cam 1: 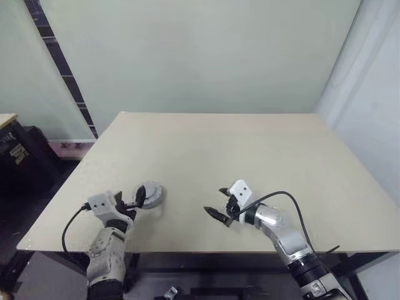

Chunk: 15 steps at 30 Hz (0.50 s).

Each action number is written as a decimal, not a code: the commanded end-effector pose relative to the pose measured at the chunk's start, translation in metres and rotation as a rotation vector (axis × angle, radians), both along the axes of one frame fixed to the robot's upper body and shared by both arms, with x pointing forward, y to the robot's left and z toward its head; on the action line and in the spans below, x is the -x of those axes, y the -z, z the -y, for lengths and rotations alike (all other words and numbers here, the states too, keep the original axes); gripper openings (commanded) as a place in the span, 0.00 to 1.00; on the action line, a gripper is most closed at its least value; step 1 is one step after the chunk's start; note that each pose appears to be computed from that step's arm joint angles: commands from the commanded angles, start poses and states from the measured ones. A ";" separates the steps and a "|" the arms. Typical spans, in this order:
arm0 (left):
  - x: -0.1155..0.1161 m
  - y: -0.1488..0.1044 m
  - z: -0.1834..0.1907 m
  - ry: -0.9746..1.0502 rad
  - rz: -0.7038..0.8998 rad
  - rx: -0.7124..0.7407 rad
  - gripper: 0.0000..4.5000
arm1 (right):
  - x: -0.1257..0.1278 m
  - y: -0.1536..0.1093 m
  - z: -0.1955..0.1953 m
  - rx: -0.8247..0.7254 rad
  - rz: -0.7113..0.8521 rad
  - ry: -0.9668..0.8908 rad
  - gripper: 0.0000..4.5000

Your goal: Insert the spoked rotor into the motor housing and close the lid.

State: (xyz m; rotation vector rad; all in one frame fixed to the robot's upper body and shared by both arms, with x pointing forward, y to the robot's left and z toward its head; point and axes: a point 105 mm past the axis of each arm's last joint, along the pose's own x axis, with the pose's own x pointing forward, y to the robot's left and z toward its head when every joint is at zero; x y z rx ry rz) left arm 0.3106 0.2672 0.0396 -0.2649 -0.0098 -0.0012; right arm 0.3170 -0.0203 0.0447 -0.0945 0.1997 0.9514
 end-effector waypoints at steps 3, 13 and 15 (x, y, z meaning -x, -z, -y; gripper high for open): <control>0.021 -0.045 0.038 0.311 0.108 -0.095 0.99 | -0.018 -0.029 0.023 -0.058 0.044 0.116 1.00; 0.045 -0.060 0.090 0.640 0.004 -0.128 0.99 | -0.013 -0.017 0.064 0.080 0.036 0.195 1.00; 0.041 -0.060 0.091 0.642 0.003 -0.128 0.99 | -0.012 -0.016 0.067 0.098 0.038 0.196 1.00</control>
